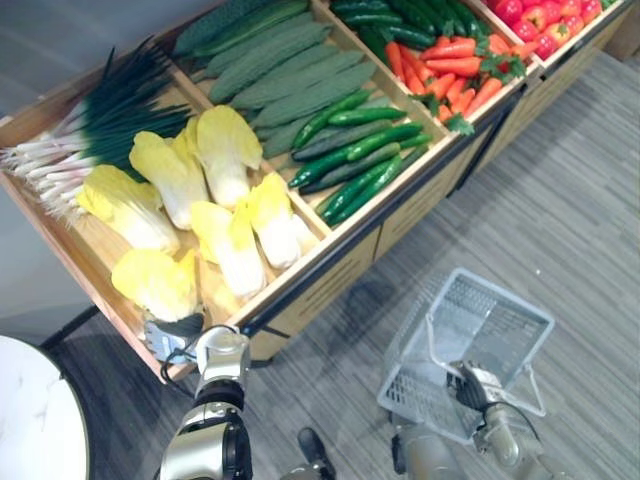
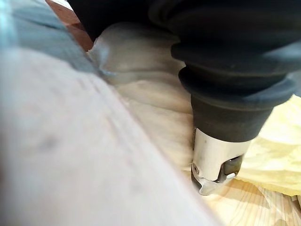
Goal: Pick vegetable in the basket
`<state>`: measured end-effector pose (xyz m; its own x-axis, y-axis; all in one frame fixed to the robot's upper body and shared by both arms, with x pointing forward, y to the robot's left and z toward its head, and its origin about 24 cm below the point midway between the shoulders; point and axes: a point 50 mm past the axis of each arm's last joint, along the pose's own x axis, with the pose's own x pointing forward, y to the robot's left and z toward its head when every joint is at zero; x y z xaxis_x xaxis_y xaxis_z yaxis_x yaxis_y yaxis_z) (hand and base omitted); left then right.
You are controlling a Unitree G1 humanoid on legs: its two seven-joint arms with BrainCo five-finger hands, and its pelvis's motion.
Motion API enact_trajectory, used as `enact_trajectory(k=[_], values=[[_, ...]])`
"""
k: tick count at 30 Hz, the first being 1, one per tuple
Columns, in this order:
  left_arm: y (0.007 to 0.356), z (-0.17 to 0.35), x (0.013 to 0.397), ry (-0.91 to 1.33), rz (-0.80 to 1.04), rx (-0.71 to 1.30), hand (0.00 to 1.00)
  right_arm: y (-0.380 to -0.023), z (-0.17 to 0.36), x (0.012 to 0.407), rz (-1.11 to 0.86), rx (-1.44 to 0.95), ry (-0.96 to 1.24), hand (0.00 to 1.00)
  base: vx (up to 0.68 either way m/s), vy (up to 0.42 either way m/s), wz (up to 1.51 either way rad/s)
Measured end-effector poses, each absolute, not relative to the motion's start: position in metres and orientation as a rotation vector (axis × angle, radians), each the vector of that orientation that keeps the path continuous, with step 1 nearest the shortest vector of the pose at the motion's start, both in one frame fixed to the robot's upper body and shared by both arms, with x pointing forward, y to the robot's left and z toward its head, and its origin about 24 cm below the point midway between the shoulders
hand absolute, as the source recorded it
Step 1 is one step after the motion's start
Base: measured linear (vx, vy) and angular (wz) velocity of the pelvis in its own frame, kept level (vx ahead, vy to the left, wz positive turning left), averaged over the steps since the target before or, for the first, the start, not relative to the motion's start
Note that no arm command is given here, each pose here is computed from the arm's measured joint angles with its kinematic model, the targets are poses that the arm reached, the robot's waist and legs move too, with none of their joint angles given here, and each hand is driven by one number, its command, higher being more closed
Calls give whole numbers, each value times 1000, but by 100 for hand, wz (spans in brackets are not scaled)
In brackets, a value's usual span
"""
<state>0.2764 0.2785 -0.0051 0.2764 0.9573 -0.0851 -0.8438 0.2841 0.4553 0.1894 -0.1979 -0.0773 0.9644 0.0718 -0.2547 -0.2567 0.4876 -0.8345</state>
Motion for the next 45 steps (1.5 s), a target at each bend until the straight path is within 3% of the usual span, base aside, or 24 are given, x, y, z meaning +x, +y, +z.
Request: enact_trajectory(k=[7, 13, 18, 29, 42, 45], values=[[271, -2, 283, 360, 1192, 299, 100, -197, -80, 186, 225, -1043, 217, 100, 8, -20, 10], [221, 20, 299, 182, 1047, 145, 100, -196, -83, 185, 215, -1043, 241, 100, 26, 13, 14], [199, 34, 297, 77, 999, 99, 100, -196, -87, 179, 195, -1028, 273, 100, 16, 14, 12], [181, 52, 287, -37, 1012, 69, 100, -209, -95, 159, 157, -1024, 359, 100, 1, -27, 4], [185, 81, 279, -182, 1034, 37, 100, -208, -104, 143, 146, -1002, 432, 100, -30, -39, 4], [177, 94, 278, -255, 966, 20, 100, -213, -107, 140, 138, -1004, 462, 100, -25, -59, 1]])
